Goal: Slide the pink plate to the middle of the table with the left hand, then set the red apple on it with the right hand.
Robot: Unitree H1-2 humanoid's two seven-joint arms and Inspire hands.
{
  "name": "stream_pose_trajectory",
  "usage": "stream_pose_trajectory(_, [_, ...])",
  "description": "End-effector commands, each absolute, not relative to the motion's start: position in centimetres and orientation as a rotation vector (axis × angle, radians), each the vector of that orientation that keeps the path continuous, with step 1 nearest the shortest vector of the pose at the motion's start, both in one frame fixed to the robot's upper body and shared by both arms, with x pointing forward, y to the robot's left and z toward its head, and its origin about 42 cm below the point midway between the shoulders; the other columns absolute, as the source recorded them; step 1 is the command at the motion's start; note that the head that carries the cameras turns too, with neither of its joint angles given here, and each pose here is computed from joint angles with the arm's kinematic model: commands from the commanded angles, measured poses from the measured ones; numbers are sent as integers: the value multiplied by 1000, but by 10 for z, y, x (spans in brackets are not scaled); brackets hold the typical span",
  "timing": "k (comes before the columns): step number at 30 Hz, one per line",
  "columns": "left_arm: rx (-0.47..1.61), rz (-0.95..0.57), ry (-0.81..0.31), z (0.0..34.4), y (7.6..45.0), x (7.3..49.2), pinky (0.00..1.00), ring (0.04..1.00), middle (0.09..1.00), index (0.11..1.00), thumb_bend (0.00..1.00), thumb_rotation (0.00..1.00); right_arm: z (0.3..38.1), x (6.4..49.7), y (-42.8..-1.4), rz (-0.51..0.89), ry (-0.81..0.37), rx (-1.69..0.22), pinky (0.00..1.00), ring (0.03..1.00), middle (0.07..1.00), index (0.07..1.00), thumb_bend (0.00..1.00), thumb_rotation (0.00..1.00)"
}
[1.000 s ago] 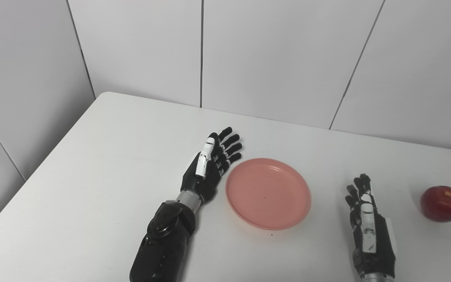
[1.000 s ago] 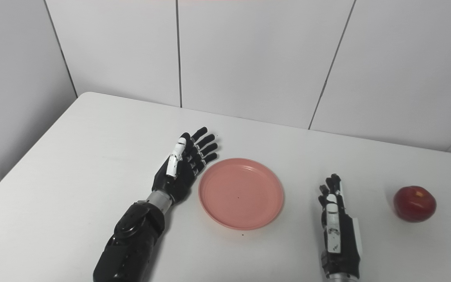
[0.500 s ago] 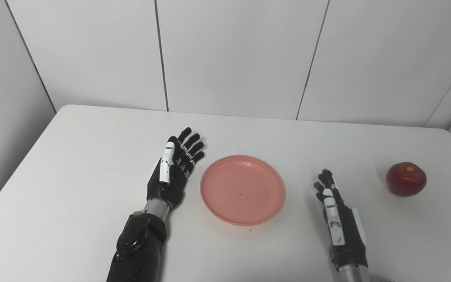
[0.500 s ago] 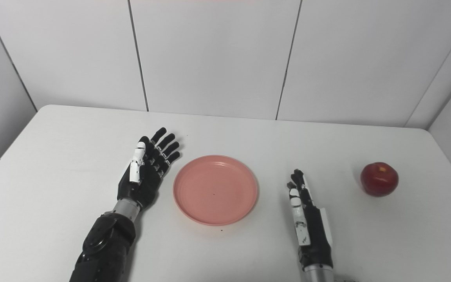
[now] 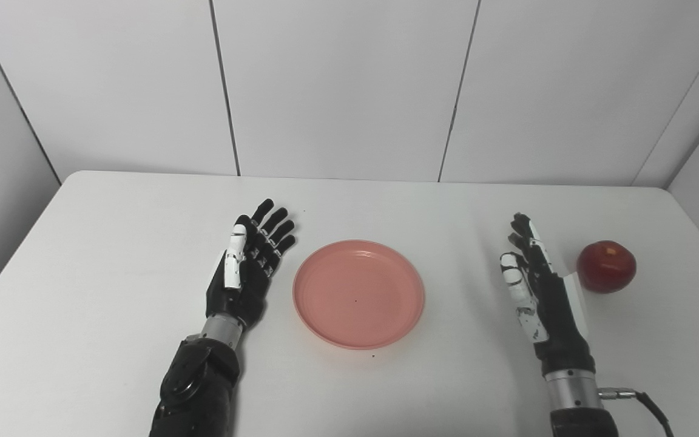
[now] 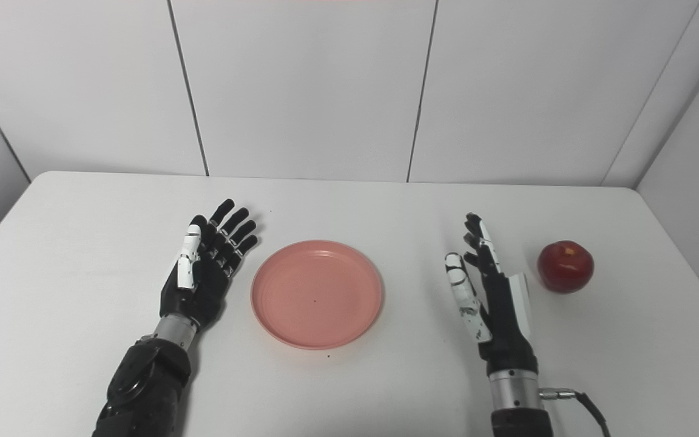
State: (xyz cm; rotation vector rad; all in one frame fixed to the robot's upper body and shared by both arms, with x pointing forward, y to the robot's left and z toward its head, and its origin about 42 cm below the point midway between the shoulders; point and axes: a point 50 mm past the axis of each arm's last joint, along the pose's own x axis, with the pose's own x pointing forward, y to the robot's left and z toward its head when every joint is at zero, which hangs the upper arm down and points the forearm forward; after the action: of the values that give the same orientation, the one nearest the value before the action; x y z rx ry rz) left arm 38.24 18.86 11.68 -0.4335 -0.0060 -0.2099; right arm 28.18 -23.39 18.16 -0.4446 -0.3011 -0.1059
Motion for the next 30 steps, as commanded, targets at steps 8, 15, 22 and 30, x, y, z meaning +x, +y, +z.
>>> stream_pose_trajectory(8, [-435,-145,134,85,207,371,907,898,905,900,367,1000,232,290,-253,-219,-424,-583,842,897,919,941,572,910])
stream_pose_trajectory(15, [-438,-148,135,81,212,372,923,915,919,911,368,1000,253,289,-268,-281,-436,-621,813,888,919,952,711,706])
stream_pose_trajectory(22, [-439,-161,134,80,217,373,944,933,932,923,373,1000,271,289,-285,-410,-425,-779,817,886,911,946,818,547])
stream_pose_trajectory(30, [-445,-164,131,79,221,375,940,929,935,926,364,1000,275,286,-312,-498,-438,-892,802,891,949,977,906,505])
